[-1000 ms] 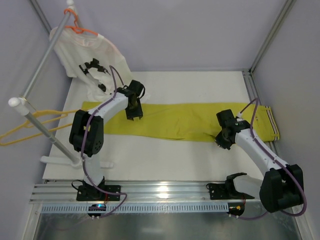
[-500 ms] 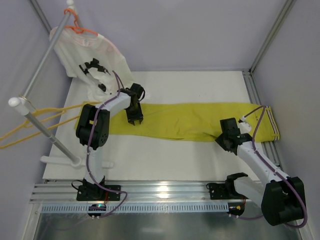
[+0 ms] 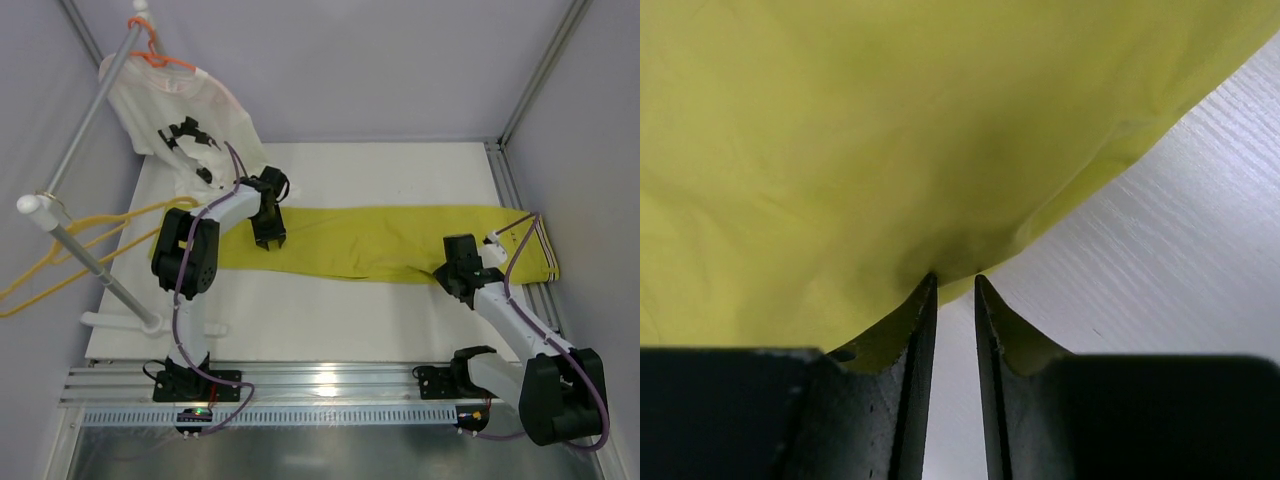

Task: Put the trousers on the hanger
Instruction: Fold the trousers

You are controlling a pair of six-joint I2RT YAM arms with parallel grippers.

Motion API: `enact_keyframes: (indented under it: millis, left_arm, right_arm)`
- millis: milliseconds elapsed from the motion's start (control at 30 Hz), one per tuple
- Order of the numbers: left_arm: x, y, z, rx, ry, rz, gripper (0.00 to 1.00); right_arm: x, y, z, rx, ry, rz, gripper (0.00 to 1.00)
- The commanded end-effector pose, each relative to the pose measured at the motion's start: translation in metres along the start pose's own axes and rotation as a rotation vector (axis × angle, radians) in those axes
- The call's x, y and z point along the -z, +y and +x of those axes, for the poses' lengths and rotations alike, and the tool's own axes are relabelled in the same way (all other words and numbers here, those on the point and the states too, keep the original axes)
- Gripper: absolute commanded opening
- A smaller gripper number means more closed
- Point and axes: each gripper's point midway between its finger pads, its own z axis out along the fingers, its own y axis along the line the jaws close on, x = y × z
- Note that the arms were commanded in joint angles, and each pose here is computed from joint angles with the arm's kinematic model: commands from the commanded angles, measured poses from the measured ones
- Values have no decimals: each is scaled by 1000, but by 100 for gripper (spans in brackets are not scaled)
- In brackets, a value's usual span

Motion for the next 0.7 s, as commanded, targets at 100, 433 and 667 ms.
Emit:
enact_keyframes:
  millis: [100,433,667]
  left_arm:
    - [-1,12,-11,30,-9,-33,38]
    - [-2,13,-8,36,-8,-26,38]
    - [-3,14,-6,34,-5,-30,38]
  right_arm:
    - [-1,1,8,-90,4,-56,23]
    - [-9,4,-2,-78,-72,-82,23]
    - [-10,17,-22,-98,-147,-95,27]
